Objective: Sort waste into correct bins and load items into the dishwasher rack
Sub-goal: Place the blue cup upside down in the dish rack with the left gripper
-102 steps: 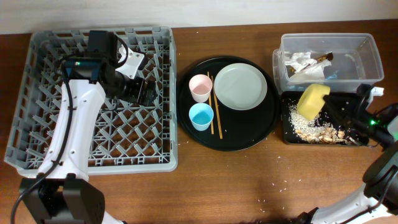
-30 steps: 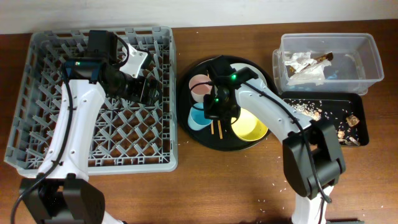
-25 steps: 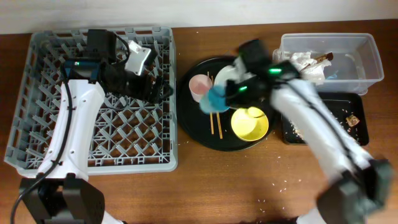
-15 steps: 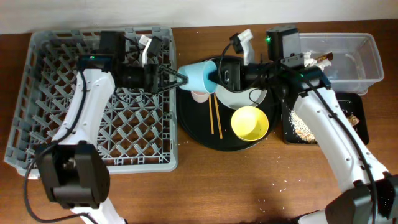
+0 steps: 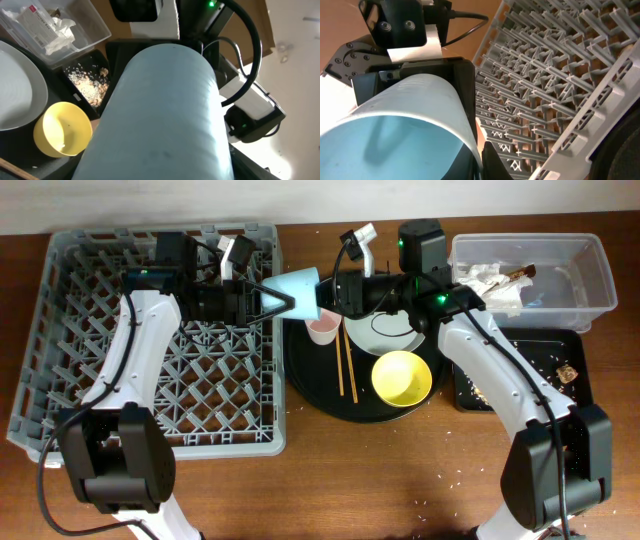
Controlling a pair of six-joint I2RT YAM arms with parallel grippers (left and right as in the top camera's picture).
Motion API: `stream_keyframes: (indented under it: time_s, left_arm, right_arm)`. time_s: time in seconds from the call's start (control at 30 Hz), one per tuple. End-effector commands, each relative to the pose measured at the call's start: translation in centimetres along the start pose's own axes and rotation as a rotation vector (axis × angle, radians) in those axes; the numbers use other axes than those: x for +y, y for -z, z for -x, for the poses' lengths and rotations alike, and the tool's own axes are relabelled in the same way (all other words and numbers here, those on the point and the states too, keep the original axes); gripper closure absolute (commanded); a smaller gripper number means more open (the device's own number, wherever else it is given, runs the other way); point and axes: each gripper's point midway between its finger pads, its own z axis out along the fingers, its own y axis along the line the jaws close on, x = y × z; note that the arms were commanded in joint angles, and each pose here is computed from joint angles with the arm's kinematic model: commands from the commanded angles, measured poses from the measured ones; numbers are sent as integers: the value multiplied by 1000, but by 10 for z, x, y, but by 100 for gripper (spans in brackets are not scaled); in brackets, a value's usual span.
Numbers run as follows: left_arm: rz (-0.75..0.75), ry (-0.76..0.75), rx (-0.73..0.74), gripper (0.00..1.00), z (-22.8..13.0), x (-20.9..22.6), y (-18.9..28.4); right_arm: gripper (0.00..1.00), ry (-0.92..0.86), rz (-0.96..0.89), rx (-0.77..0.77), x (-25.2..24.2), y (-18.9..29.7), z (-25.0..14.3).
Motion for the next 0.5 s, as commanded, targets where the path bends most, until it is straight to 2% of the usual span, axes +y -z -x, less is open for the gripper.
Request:
stream_keyframes:
  time_s: [0.0,0.03,0.07,0.13,0.2,0.3,0.33,0.37,0.47]
  left_arm:
    - [-38,-11,9,41,0,-7,-7]
    - [-38,-14,9,41,0,-7,-7]
    - [-38,-17,9,35,1,-7,-7]
    - [-38,-22,9,18,1,-7,-7]
    - [-38,-23,9,8,1,-7,-7]
    - [-36,-25,7,11,2,-7,-6]
    - [-35,-25,5,22,2,-6,-5]
    - [-34,-25,2,24,2,-6,-4]
    - [-33,-25,2,28,3,-6,-4]
  right_arm:
    - [95,-60,-34,31,-12,-12,-12]
    - [96,-70,-37,39,-13,-12,-14]
    - [96,-79,-37,45,-13,-12,-16]
    - [96,-74,-32,58,-11,-15,-19]
    - [96,-55,-21,78,-5,-22,-25]
    - [96,-56,-21,82,-4,-24,-27]
    - [96,-58,-23,78,-6,-22,-25]
    - [96,-60,-25,73,-7,-20,-24]
    - [96,-64,-32,60,-11,-15,-20]
